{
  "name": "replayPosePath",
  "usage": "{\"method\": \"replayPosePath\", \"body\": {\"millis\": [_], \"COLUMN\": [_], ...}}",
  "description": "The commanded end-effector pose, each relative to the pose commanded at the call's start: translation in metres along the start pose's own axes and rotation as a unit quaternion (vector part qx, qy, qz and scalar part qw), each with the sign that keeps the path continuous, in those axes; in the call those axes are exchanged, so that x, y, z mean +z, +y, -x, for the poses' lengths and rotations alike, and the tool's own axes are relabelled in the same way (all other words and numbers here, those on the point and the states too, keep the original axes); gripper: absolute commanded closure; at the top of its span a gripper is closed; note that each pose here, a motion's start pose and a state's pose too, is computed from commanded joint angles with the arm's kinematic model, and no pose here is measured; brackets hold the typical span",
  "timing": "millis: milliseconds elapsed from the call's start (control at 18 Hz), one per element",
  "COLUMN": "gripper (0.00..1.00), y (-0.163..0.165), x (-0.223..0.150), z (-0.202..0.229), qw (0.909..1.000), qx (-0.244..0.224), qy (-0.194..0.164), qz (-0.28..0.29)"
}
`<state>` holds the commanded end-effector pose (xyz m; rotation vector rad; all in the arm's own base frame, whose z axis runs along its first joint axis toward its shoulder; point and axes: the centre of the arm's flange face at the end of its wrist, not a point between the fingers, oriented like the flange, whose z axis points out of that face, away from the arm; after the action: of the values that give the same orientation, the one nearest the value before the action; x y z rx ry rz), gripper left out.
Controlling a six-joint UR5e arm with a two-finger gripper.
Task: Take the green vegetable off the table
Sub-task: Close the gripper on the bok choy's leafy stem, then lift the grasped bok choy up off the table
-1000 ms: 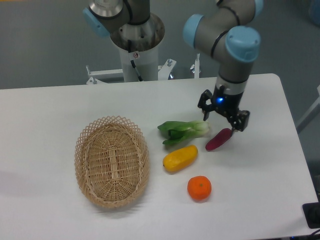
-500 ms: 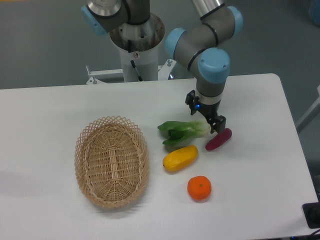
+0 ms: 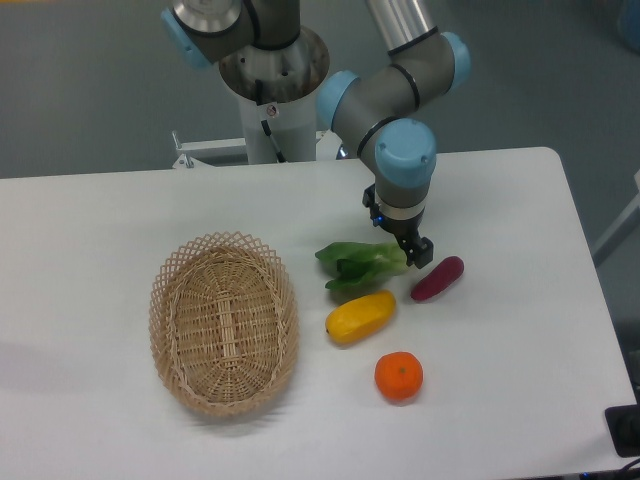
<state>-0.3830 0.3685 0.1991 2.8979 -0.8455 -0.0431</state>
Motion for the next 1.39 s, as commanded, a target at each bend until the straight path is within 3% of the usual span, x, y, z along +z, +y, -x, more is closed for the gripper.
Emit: {"method": "replayPosePath", "body": {"millis": [278,333,500,833,1056,1389], "gripper": [0.0,0.05,0.35,0.63,0.73,0.74], "y": [-0.001,-0.001,0.0,0.002,0.002,0.012], "x": [0.011,0.011,0.009,0.003,-0.003,-0.023], "z": [0.003,0.003,0.002,0.003,0.003,0.003], "qw": [1.0,0.9999,0.9999,0.9998,0.9997,0.9993], "qx": [0.0,-0.001,-0.001,0.0,-0.002,0.002], "qy": [-0.008,-0.011,-0.013,-0.018,-0.023,-0.036], "qz": [0.001,0.002,0.002,0.004,0.002,0.0]}}
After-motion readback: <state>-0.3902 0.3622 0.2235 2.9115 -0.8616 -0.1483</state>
